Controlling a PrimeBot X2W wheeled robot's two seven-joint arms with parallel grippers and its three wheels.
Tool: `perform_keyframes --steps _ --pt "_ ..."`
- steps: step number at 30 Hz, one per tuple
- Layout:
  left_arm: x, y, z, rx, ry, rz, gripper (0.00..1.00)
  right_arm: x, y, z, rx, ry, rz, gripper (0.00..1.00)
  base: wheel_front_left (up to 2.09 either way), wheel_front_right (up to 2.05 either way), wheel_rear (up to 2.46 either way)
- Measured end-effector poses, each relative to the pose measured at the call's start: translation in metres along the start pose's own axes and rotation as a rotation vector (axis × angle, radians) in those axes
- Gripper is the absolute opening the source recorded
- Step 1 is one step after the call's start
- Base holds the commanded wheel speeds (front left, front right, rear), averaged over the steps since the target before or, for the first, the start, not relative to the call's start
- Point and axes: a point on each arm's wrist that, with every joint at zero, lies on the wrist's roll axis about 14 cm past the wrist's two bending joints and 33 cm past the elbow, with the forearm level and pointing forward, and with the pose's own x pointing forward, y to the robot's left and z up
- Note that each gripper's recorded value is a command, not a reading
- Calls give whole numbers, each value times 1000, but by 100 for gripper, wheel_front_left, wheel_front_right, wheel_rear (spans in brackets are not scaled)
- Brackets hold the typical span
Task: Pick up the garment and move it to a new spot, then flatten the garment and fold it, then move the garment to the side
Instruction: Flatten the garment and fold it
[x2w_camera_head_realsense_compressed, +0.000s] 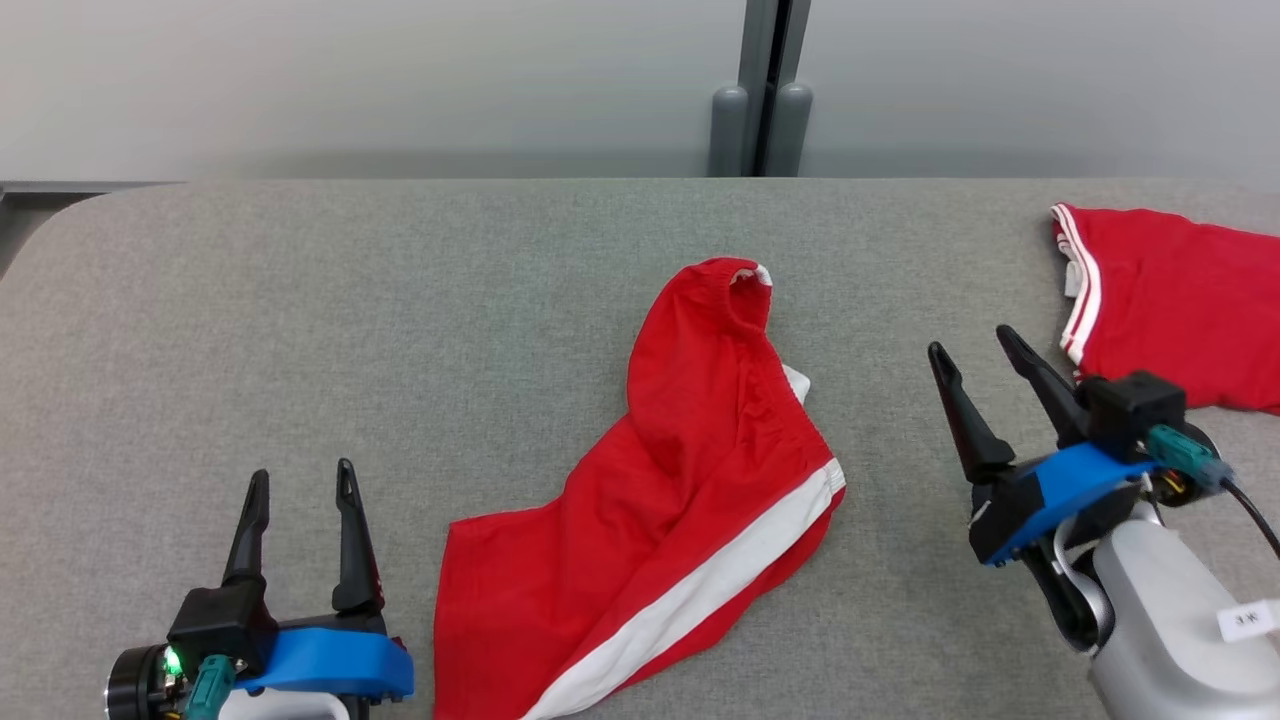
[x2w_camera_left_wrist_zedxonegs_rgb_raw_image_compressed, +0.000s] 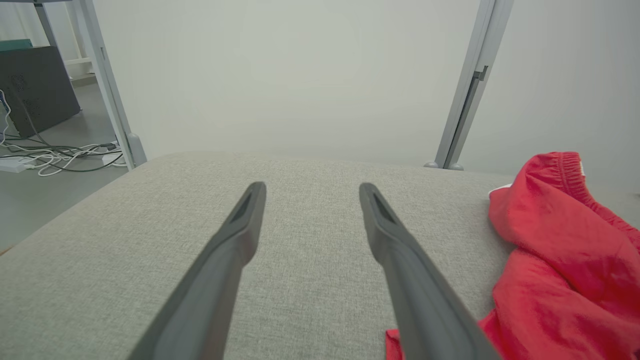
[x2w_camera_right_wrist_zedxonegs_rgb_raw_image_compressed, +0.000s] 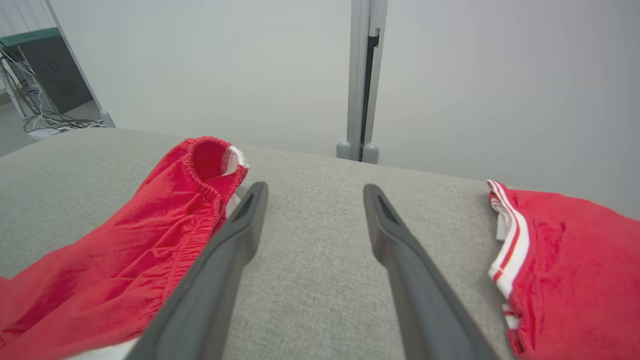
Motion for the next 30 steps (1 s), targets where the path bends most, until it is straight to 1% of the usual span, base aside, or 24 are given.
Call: perform_keyframes --steps 4,9,13,20,30 --pt "-3 -1 1 8 -2 -11 100 -27 -12 8 27 -55 -60 100 0 0 0" --pt "-7 -1 2 22 -4 -23 100 -51 -4 10 61 -92 -86 100 0 0 0" --pt "-12 1 3 32 -7 -25 100 -67 4 4 83 -95 -103 100 0 0 0" --pt "-24 8 0 48 1 -8 100 -85 16 -3 90 -87 -115 100 0 0 0" --pt "-35 22 3 64 -8 32 100 -92 26 15 84 -118 -114 100 0 0 0"
